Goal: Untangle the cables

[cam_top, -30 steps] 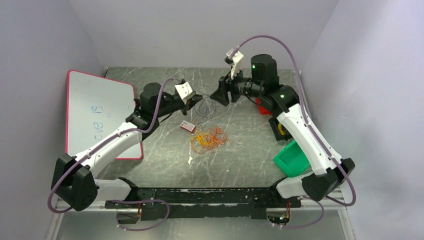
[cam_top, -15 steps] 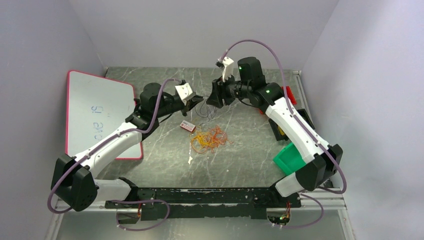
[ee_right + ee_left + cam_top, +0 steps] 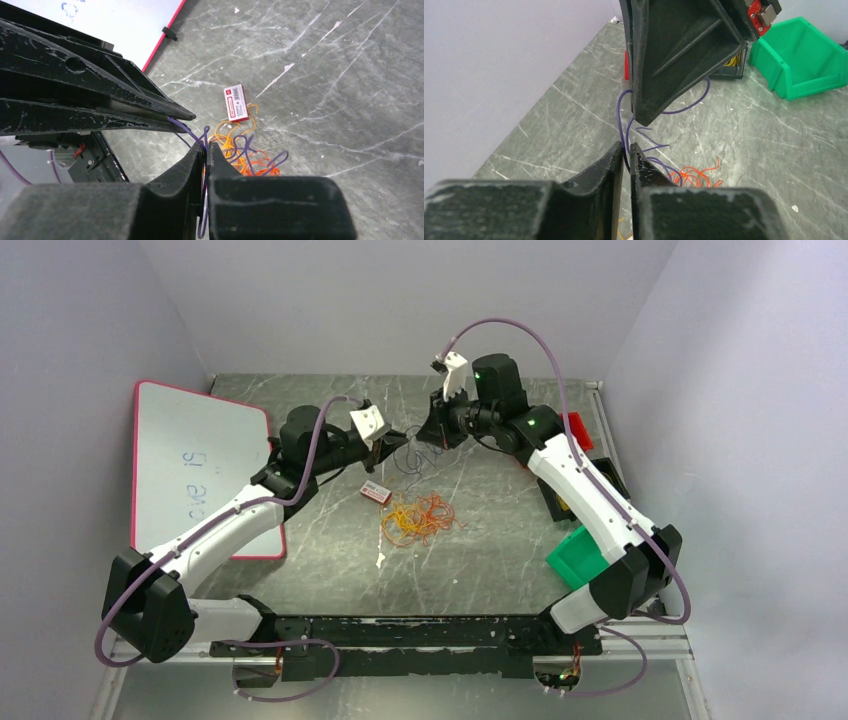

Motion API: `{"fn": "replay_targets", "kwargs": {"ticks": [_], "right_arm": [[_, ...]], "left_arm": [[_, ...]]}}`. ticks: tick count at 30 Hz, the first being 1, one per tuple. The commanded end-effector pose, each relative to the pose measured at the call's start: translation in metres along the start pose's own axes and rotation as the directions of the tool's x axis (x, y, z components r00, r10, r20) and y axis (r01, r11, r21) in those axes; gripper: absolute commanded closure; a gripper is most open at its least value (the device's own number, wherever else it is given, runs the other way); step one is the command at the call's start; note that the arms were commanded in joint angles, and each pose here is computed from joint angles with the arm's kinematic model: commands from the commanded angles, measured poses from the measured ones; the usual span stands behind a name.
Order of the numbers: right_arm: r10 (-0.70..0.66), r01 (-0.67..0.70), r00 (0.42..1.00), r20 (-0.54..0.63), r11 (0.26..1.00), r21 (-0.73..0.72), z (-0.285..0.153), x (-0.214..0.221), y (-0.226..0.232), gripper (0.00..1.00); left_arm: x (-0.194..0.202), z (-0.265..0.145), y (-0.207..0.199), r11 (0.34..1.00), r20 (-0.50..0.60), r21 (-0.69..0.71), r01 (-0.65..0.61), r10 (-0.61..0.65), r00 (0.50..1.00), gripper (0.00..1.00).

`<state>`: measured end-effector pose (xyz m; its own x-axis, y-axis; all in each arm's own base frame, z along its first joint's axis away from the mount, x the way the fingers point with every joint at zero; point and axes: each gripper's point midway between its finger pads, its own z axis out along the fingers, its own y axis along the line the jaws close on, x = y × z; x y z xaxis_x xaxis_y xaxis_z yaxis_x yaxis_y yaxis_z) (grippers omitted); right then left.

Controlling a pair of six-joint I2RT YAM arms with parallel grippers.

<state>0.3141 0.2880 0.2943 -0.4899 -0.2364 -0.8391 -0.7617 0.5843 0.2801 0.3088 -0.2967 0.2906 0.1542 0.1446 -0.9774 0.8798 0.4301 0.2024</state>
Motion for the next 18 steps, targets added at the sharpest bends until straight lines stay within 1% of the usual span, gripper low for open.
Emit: {"fn": "replay_targets", "kwargs": {"ticks": [1, 3, 5, 7, 10, 13, 15, 18], "right_arm": [[-0.003, 0.000, 0.996, 0.091, 1.000, 0.031, -0.011, -0.019, 0.002, 0.98], [0.003, -0.010, 0.993, 0.118, 0.998, 0.061, -0.015, -0.023, -0.001, 1.00], [0.009, -0.025, 0.989, 0.146, 0.994, 0.103, -0.021, -0.028, -0.006, 1.00], [0.024, -0.058, 0.985, 0.171, 0.979, 0.197, -0.030, -0.032, -0.019, 1.00], [0.035, -0.104, 0.976, 0.213, 0.941, 0.322, -0.050, -0.039, -0.038, 1.00], [0.061, -0.173, 0.964, 0.260, 0.884, 0.435, -0.075, -0.042, -0.064, 1.00], [0.101, -0.256, 0.945, 0.311, 0.819, 0.513, -0.101, -0.041, -0.097, 1.00], [0.128, -0.346, 0.918, 0.377, 0.724, 0.597, -0.132, -0.036, -0.131, 1.00]], "left_arm": [[-0.023, 0.000, -0.004, 1.000, 0.064, 0.026, -0.006, 0.004, 0.998, 0.79], [-0.025, 0.000, -0.003, 1.000, 0.070, 0.017, 0.007, -0.008, 0.997, 0.65], [-0.026, 0.000, 0.001, 1.000, 0.080, -0.006, 0.018, -0.017, 0.997, 0.54], [-0.027, 0.000, 0.005, 0.999, 0.083, -0.034, 0.037, -0.034, 0.996, 0.47], [-0.025, 0.000, 0.012, 0.996, 0.074, -0.071, 0.053, -0.048, 0.996, 0.42], [-0.020, 0.001, 0.015, 0.993, 0.057, -0.092, 0.071, -0.066, 0.996, 0.40], [-0.014, 0.003, 0.017, 0.991, 0.035, -0.097, 0.096, -0.093, 0.995, 0.40], [-0.006, 0.007, 0.024, 0.978, 0.004, -0.139, 0.157, -0.158, 0.987, 0.38]]}}
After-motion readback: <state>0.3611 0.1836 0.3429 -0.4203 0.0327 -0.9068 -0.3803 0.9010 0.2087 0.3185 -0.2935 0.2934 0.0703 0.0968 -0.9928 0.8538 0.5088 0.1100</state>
